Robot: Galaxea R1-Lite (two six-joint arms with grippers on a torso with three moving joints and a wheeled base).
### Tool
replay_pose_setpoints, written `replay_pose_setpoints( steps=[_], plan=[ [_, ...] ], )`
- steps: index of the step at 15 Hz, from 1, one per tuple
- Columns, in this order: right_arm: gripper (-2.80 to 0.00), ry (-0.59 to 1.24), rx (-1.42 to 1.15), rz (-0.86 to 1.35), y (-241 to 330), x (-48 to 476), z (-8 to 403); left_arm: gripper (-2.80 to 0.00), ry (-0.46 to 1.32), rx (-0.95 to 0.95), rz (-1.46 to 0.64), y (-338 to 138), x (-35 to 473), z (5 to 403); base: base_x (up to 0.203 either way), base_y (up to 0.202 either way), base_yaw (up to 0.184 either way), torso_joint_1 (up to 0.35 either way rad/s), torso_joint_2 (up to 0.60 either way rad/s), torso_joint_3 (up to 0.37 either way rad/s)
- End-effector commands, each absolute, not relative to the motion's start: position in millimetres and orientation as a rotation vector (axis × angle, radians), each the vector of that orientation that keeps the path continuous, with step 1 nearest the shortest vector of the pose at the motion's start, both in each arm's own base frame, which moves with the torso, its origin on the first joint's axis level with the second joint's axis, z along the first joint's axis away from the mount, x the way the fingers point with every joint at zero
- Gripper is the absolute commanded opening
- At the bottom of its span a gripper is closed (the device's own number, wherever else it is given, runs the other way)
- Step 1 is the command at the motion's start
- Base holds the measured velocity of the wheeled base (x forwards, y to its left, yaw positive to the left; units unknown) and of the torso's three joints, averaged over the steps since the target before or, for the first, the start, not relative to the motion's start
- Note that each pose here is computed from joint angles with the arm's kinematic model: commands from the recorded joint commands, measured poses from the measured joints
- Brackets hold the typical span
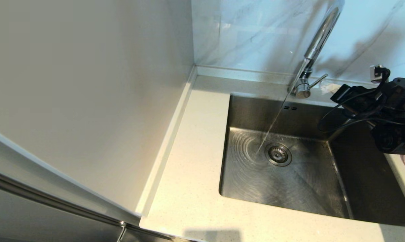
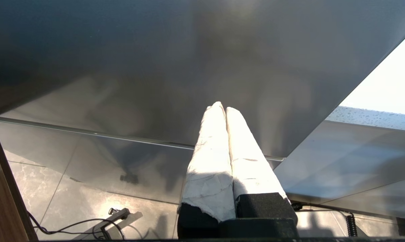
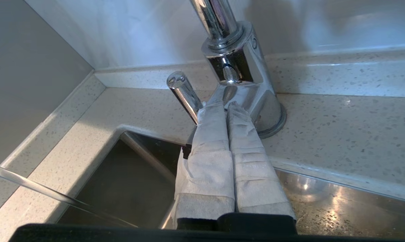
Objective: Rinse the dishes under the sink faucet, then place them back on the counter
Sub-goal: Turn off the faucet
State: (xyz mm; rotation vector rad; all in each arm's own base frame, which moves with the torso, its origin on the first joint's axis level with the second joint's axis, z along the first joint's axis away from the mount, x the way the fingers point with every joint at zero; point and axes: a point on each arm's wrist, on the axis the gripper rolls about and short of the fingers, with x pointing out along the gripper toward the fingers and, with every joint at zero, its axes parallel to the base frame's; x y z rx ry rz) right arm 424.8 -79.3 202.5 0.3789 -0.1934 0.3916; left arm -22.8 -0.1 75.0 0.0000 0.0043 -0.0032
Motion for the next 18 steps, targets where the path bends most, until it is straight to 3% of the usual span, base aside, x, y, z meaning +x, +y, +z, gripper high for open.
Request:
replay_pose_setpoints(
  steps=[1,5,18],
  plan=[
    [-2.8,-0.174,0.369,0.386,-80,423,196,-2.8,0.005,0.0,-0.003,0,-23,75,0.0,0.0,0.0,0.0,0.0,0.0],
    [-2.8,-0.127,0.326,0.383,-78,418,185,-2.8,0.005,0.0,-0.003,0,-23,75,0.0,0.0,0.0,0.0,0.0,0.0],
    [-2.8,-0.2,0.322,0.413,-76,410,217,-2.8,0.005,0.0,-0.003,0,-23,75,0.0,0.0,0.0,0.0,0.0,0.0]
  ],
)
